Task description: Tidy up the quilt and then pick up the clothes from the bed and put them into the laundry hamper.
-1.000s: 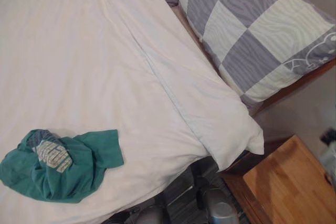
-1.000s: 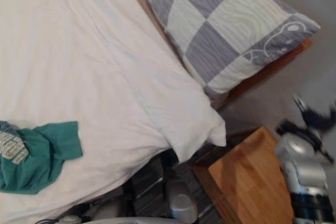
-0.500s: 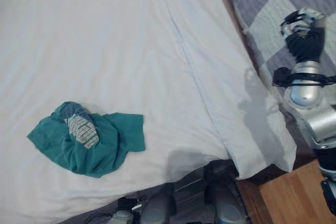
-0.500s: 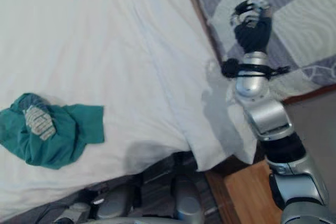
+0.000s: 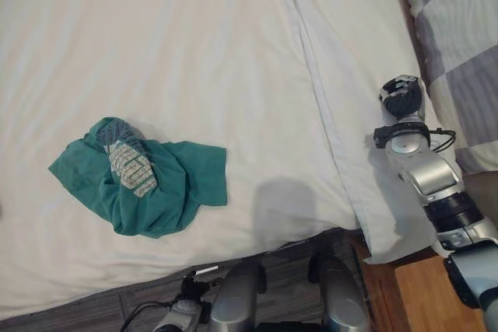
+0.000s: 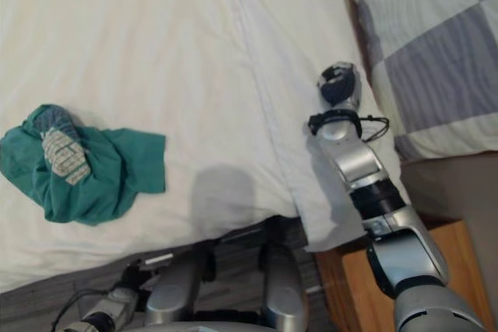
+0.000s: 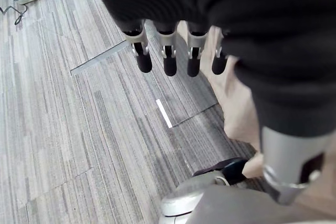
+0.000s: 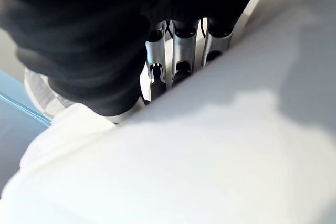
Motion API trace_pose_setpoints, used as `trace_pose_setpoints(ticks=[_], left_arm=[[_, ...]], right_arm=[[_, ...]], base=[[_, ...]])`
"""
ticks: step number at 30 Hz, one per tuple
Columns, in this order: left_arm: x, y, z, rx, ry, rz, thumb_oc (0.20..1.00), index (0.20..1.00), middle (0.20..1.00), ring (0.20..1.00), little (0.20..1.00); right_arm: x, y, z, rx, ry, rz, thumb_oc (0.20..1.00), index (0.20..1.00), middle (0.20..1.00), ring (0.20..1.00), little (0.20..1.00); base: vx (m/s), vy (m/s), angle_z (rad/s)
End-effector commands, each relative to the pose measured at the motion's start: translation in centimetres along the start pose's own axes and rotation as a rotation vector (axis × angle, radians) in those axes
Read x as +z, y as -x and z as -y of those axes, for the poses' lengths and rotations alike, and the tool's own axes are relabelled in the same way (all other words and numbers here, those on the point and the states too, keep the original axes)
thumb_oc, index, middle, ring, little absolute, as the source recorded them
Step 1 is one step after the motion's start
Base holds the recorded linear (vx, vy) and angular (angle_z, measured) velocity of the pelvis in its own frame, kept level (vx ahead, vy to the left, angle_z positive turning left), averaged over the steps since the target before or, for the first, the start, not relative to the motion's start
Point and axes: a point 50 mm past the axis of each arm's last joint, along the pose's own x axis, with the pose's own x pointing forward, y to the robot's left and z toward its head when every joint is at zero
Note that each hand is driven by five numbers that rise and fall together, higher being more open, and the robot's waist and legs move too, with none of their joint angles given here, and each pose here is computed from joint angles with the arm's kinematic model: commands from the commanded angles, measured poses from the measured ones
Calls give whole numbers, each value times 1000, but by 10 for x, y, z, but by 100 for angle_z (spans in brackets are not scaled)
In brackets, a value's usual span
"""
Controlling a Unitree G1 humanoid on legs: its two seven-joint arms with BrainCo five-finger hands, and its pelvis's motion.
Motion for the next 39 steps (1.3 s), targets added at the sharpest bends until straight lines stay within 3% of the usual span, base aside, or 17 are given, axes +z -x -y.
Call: trace_pose_setpoints(ticks=[1,6,11,23,25,26,32,37,39], left_arm=[[-9,3,15,-37,12,-21,1000,1000,1000,1000,1000],[-4,2,14,-24,60,-3,1000,1000,1000,1000,1000],[-3,2,8,-6,95,14,1000,1000,1000,1000,1000],[-4,1,4,57,168,-43,1000,1000,1000,1000,1000],[-6,2,7,62,183,-63,1000,1000,1000,1000,1000],[-11,2,10,64,192,-84,1000,1000,1000,1000,1000],[-36,8,22,57,249,-187,1000,1000,1000,1000,1000],[-49,11,22,70,294,-250,1000,1000,1000,1000,1000],[-52,11,21,84,315,-261,1000,1000,1000,1000,1000]], right_arm=[[5,-3,9,-63,31,19,200,200,200,200,200],[-88,36,6,23,183,-186,200,200,200,200,200],[-175,97,33,35,332,-383,200,200,200,200,200],[-283,215,42,136,462,-848,200,200,200,200,200],[-292,229,38,173,459,-916,492,492,492,492,492],[-303,247,36,228,471,-991,1000,1000,1000,1000,1000],[-323,308,31,325,527,-1419,1000,1000,1000,1000,1000],[-320,305,23,354,583,-1451,1000,1000,1000,1000,1000],[-318,293,14,426,634,-1343,1000,1000,1000,1000,1000]], base=[[-44,72,-6],[-23,57,0],[-10,29,-1],[23,-11,-13],[111,-79,-6],[172,-124,4],[157,-116,13],[109,-59,11],[87,-43,18]])
